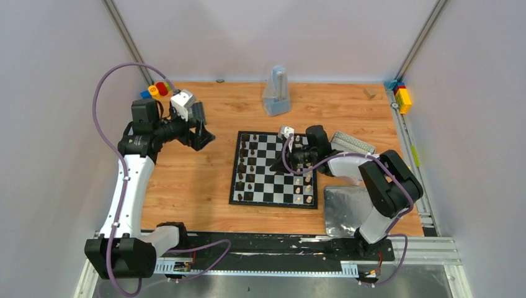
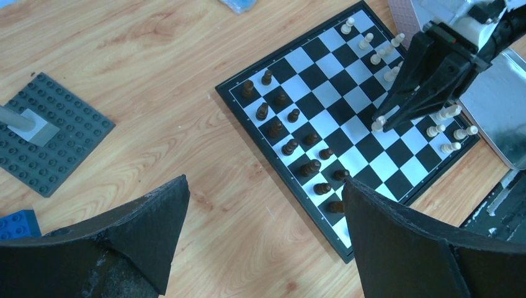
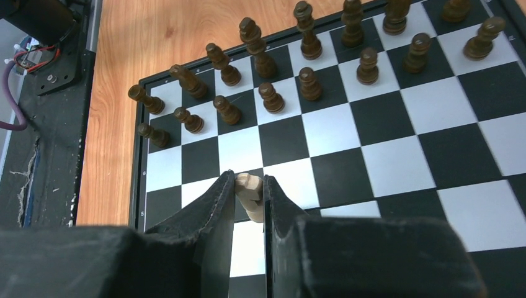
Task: Set up the chess pieces on the board
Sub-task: Place the chess piece on the chessboard.
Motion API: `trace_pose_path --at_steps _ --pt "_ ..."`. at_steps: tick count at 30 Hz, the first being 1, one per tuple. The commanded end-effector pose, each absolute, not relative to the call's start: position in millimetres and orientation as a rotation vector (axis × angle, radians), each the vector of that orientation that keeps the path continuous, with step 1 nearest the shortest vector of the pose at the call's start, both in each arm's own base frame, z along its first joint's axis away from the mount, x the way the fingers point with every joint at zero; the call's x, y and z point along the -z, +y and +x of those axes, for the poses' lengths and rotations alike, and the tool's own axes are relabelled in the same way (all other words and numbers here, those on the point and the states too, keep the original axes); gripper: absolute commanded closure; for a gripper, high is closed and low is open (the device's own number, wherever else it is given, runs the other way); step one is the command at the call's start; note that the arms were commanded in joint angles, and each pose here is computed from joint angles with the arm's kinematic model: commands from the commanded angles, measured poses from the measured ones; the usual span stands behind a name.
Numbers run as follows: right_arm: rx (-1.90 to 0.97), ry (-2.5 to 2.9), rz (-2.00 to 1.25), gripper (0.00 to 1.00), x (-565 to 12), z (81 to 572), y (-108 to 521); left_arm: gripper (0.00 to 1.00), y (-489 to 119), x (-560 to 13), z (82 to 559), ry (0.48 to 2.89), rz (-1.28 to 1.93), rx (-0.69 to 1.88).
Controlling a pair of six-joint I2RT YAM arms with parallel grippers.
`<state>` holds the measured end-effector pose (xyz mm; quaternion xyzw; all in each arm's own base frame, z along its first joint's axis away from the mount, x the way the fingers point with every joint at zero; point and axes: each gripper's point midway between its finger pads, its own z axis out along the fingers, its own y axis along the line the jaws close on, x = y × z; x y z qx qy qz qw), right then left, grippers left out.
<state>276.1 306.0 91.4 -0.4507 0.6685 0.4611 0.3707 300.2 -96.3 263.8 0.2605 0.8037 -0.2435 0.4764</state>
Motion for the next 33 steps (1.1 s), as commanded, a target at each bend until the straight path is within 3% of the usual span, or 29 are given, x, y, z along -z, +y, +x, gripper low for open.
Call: trace_pose_path --at_steps 1,17,33 --pt "-1.196 1.616 -1.165 0.95 -94.7 272.1 315.2 0.00 -95.1 -276.2 300.9 1.908 0.628 0.572" --pt "-1.073 1.642 -1.209 0.58 -99.1 276.1 306.8 0.00 -95.1 -270.3 301.3 1.913 0.639 0.570" --pt "-0.965 1.710 -1.309 0.57 -83.9 274.6 320.6 0.00 -94.6 -270.5 297.2 1.904 0.652 0.558"
